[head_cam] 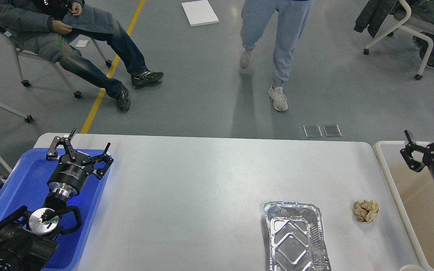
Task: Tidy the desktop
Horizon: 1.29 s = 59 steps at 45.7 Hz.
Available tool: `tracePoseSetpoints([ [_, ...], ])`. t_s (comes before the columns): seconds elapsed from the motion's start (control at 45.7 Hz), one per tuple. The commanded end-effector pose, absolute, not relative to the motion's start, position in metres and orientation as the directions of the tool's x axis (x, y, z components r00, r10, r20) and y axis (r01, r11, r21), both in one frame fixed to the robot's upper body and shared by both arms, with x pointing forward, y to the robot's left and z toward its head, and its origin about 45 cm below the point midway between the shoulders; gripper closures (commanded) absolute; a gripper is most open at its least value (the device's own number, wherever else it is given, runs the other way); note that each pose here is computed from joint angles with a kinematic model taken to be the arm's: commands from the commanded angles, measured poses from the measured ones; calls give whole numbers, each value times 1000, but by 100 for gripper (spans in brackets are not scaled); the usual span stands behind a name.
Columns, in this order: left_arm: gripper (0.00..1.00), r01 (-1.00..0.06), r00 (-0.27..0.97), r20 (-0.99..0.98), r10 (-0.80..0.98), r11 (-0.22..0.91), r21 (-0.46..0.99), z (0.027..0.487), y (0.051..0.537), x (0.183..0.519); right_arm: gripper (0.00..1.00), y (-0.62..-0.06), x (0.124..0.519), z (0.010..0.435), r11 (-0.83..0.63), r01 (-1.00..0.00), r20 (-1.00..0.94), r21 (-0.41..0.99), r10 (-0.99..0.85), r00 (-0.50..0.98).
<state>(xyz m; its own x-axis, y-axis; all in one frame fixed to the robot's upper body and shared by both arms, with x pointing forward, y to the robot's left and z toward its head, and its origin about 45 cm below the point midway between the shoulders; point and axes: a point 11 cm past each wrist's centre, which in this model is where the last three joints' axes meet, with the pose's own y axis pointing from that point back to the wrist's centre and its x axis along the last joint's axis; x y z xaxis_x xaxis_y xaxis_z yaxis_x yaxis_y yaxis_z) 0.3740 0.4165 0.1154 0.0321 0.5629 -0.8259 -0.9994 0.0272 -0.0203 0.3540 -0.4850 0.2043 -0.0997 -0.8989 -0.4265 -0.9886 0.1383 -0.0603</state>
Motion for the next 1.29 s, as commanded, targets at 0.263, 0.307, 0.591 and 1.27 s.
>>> tracePoseSetpoints([
  [0.263,0,-999,32,-826,563,28,-20,115,416,374,1,-500,360,213,165,-984,-398,-68,-909,-124],
  [0.307,0,-999,32,-826,563,28,-20,115,416,374,1,-502,361,213,167,-984,-393,-65,-910,-129],
  [0.591,0,-999,32,-825,564,29,-20,115,416,374,1,-516,369,237,122,-992,-256,-44,-961,-107],
  [1.27,0,-999,32,-826,563,26,-21,115,417,374,1,-580,342,365,-69,-892,605,447,-711,358],
])
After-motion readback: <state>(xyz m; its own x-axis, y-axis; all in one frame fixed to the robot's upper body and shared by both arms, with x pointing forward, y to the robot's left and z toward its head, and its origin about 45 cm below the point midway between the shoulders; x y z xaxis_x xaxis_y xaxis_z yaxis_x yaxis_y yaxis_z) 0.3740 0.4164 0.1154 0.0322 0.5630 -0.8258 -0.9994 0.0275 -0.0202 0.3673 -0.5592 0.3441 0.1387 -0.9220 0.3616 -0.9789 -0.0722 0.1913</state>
